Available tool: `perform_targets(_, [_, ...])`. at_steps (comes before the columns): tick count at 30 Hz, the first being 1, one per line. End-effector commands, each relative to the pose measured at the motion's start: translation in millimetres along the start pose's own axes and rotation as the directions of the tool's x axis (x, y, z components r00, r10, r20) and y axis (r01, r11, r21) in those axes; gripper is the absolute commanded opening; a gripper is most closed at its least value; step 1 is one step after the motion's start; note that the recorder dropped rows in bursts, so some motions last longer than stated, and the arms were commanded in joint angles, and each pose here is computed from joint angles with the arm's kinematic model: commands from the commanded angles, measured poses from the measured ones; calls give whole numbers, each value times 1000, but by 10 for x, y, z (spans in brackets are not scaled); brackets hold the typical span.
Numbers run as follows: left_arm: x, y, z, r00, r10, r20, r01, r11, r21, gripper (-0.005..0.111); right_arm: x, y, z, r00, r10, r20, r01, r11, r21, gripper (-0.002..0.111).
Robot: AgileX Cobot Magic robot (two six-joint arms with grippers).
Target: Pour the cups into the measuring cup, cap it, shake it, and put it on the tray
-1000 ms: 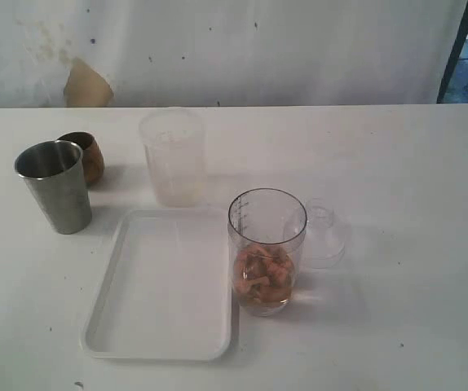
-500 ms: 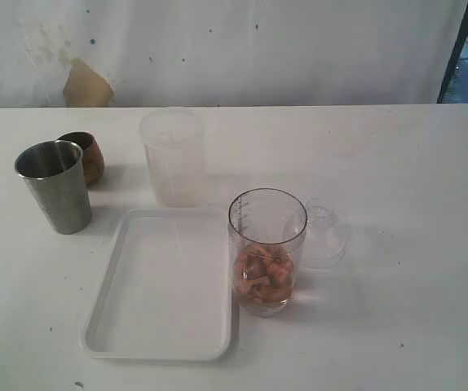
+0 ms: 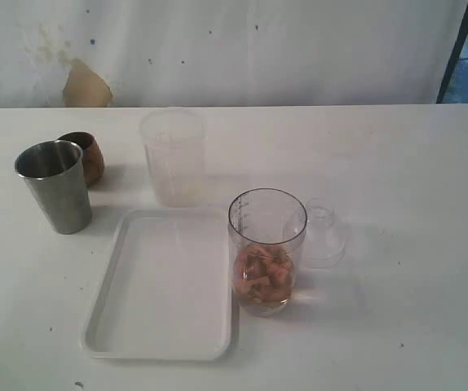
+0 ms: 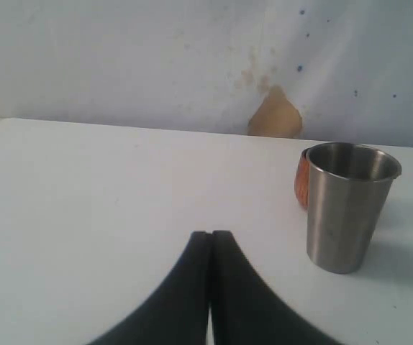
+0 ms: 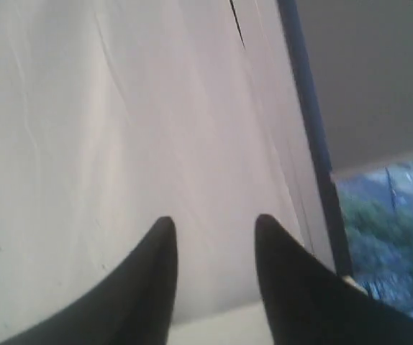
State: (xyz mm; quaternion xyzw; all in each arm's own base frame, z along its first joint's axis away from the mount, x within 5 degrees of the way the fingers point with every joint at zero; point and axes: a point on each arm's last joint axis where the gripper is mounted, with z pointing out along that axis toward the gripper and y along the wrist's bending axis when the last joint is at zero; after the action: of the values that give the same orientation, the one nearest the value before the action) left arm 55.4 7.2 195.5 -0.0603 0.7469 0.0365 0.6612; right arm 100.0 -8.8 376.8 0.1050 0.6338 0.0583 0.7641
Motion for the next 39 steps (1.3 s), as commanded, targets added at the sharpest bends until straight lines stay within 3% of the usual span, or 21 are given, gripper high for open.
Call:
perform_targets(1, [6, 2, 0, 1000, 0, 9, 0, 1000, -2, 0, 60, -43, 490, 920, -110, -377, 147, 987, 70, 55])
perform_targets(6, [6, 2, 0, 1000, 0, 9, 0, 1000, -2, 0, 227, -43, 1001, 714, -119, -690, 190, 981, 27, 58])
perform_targets(10, [6, 2, 0, 1000, 0, 9, 0, 1000, -2, 0, 565, 28, 1416, 569, -124, -813, 85, 992, -92, 58])
perform_targets(17, [6, 2, 0, 1000, 0, 9, 0, 1000, -2, 0, 1386, 296, 1904, 388, -273, -880, -75, 943, -325, 58])
perform_targets(21, [6, 2, 0, 1000, 0, 9, 0, 1000, -2, 0, 1846, 636, 2014, 277, -397, -875, -105, 893, -439, 58])
perform_targets(24, [6, 2, 0, 1000, 0, 9, 0, 1000, -2, 0, 2076, 792, 2058, 203, -470, -859, -55, 870, -489, 58])
perform_targets(29, [6, 2, 0, 1000, 0, 9, 0, 1000, -2, 0, 2243, 948, 2113, 135, -494, -859, 30, 869, -494, 58])
perform_targets(39, [6, 2, 0, 1000, 0, 9, 0, 1000, -2, 0, 2383, 1112, 2103, 127, -536, -834, 36, 843, -536, 64])
